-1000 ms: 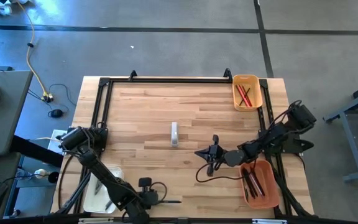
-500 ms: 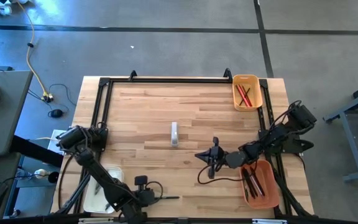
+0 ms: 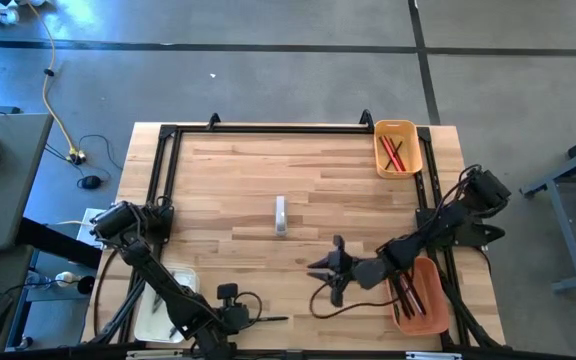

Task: Sort crayons/erasers/pens/pencils in bins
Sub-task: Put the black pen into the orange bin

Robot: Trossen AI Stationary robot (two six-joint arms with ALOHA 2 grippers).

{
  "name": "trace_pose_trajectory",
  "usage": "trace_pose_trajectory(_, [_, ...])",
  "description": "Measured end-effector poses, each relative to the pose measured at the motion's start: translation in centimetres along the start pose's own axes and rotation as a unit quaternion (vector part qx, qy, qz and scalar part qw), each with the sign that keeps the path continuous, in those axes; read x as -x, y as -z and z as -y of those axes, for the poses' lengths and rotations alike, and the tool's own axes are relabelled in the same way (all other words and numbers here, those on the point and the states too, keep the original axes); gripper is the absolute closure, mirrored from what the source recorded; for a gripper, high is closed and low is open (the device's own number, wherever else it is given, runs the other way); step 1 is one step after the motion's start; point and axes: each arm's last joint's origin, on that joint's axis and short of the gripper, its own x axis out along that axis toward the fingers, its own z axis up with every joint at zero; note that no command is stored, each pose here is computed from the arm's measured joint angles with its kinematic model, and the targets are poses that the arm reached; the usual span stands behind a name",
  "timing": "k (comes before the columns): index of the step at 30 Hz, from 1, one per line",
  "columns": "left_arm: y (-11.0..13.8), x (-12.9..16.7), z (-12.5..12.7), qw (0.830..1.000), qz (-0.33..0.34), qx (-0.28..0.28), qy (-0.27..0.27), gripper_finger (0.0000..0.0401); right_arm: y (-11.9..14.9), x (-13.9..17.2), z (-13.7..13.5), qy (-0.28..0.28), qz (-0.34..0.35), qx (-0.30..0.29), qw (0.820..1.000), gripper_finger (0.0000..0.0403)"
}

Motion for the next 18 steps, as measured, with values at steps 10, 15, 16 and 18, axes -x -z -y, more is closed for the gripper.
trace_pose_trajectory(10, [-0.2,1.4,0.4,0.999,-0.030,-0.010,0.012,0.0332,-3.8,-1.0,-2.6,0.017,-0.042,0.051,0.998,0.0266])
trace_pose_trajectory(15, [0.9,0.7,-0.3,0.999,-0.045,0.008,-0.006,0.0308,-3.7,-0.9,-2.5,0.018,-0.044,0.053,0.997,0.0265])
trace_pose_trajectory(16, [0.9,0.6,-0.4,0.999,-0.044,0.012,-0.005,0.0306,-3.7,-0.9,-2.5,0.018,-0.044,0.053,0.997,0.0265])
trace_pose_trajectory(18, [1.2,0.3,-0.6,0.999,-0.042,0.012,-0.007,0.0304,-3.7,-0.9,-2.5,0.018,-0.044,0.053,0.997,0.0265])
